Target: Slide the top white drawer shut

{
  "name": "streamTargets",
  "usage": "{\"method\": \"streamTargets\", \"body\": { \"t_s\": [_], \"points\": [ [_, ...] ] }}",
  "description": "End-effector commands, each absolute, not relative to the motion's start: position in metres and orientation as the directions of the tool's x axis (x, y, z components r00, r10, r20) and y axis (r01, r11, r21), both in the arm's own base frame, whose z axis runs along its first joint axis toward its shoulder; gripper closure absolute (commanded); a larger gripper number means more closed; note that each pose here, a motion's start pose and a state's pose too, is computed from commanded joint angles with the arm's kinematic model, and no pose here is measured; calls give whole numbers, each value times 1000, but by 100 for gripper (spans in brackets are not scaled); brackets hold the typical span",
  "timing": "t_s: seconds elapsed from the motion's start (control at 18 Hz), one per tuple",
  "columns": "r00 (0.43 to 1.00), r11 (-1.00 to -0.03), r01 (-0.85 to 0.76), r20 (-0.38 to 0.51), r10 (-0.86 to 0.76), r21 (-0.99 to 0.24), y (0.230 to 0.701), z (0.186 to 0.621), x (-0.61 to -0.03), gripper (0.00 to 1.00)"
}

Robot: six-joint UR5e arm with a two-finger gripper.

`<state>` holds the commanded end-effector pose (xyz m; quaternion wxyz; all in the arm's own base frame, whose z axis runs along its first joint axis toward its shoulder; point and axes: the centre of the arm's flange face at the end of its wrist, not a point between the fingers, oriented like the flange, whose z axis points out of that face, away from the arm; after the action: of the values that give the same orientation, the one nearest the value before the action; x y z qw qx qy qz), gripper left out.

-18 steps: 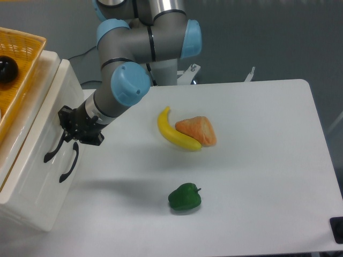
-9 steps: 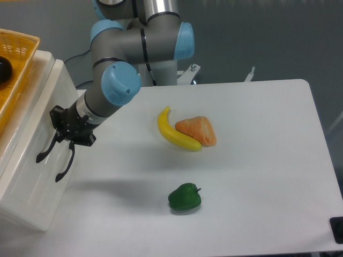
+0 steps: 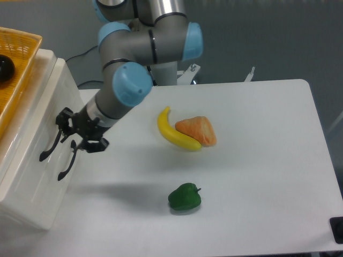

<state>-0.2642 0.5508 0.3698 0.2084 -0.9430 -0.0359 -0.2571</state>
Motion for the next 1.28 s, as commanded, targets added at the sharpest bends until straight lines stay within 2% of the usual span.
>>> {"method": "streamTargets", "body": {
  "t_s": [0.33,0.5,0.67,0.83,1.0,1.06,1.17,1.28],
  "points": [
    [907,-893,252,414,84,-373,508,385,-350,0],
    [964,-920,145,260,50,-364,478,390,-404,0],
    [993,-955,-13,111,-48,-297,433,384,-457,0],
    [971,-943,-227,25,-240,-242,385,370,-500,0],
    [920,-903,-387,-9,-392,-186,343,355,-533,0],
    [903,-890,-425,-10,-429,-167,329,337,-551,0],
    [846,-845,-532,-34,-531,-40,310,303,-582,0],
    [829,-827,-556,-12,-559,76,300,283,-597,0]
  ]
}}
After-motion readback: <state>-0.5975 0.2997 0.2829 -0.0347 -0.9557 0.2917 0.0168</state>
